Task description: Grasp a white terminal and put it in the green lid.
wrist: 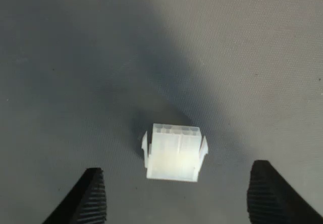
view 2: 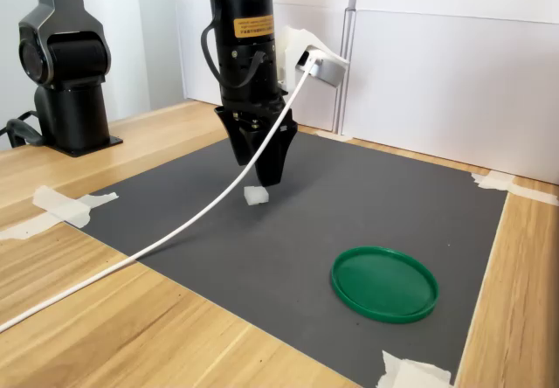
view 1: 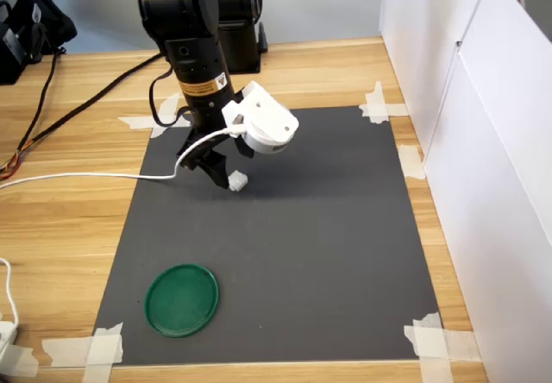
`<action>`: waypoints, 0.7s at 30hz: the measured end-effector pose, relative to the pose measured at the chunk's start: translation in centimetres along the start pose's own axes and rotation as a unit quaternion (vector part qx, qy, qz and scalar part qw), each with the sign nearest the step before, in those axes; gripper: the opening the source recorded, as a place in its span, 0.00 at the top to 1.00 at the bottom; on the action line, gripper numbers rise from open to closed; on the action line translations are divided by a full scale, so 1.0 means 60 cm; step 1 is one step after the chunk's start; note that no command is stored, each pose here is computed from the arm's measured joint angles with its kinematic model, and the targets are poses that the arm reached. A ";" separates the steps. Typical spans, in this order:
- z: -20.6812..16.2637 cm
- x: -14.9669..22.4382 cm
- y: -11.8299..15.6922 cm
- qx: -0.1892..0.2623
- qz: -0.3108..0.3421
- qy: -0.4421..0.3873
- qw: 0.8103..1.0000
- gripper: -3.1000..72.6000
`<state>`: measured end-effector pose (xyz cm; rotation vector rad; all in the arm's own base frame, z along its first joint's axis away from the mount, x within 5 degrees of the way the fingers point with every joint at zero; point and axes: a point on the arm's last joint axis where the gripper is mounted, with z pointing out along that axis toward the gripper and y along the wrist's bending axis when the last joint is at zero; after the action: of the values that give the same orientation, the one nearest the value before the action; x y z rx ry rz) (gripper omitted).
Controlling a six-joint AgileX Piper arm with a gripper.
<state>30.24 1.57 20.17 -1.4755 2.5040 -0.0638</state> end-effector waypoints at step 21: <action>0.035 0.007 0.002 0.013 0.013 0.002 1.000 0.07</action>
<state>30.37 1.43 18.03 -1.4346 2.5147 -0.0934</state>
